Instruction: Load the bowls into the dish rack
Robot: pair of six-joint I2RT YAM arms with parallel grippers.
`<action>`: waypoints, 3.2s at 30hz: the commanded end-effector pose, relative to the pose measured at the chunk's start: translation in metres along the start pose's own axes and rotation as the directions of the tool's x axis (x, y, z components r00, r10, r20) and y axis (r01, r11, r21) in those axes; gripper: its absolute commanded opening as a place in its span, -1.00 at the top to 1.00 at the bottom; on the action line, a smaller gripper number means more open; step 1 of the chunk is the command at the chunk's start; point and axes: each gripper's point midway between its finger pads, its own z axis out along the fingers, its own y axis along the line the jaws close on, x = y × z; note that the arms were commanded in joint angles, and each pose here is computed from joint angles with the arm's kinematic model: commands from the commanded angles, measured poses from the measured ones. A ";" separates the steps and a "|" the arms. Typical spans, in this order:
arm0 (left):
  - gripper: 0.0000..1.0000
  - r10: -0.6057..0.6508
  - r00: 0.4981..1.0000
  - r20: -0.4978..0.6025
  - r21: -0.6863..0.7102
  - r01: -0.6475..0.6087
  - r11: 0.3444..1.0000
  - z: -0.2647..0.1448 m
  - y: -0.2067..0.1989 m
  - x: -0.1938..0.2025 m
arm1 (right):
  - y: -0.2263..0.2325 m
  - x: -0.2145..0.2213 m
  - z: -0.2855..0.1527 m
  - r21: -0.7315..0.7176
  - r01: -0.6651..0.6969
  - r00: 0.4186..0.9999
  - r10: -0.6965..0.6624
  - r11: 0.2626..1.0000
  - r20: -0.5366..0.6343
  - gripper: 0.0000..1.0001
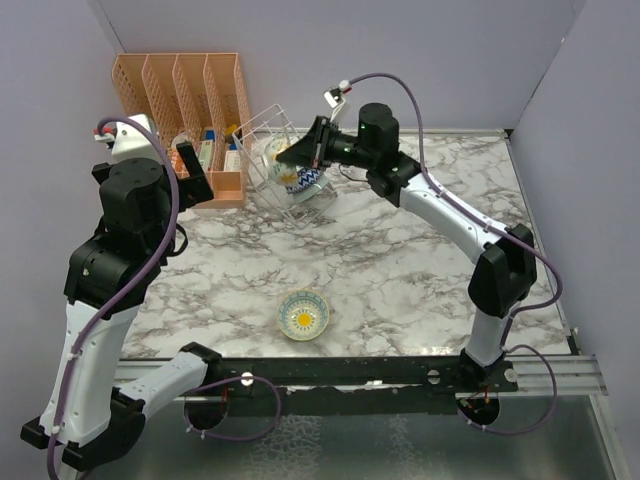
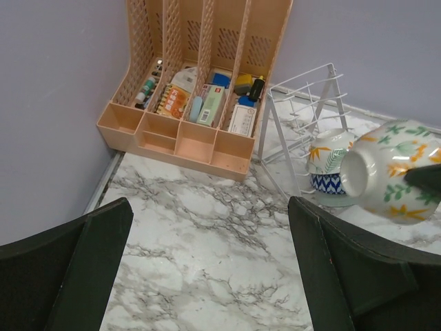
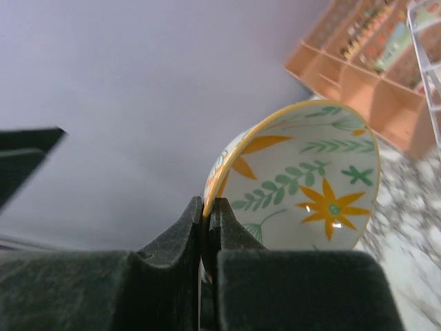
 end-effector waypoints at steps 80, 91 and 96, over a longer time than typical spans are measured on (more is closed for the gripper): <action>-0.98 0.156 0.986 -0.063 0.024 -0.155 0.988 0.020 -0.008 0.031 | -0.176 -0.051 0.028 -0.272 -0.738 0.344 0.691 0.618 0.636 0.36; -0.98 0.150 0.987 -0.063 0.032 -0.148 0.988 0.020 -0.010 0.030 | -0.172 -0.046 0.012 -0.243 -0.765 0.344 0.697 0.597 0.629 0.24; -0.98 0.146 0.988 -0.058 0.028 -0.144 0.989 0.020 -0.010 0.028 | -0.164 -0.031 0.005 -0.201 -0.785 0.378 0.710 0.586 0.594 0.22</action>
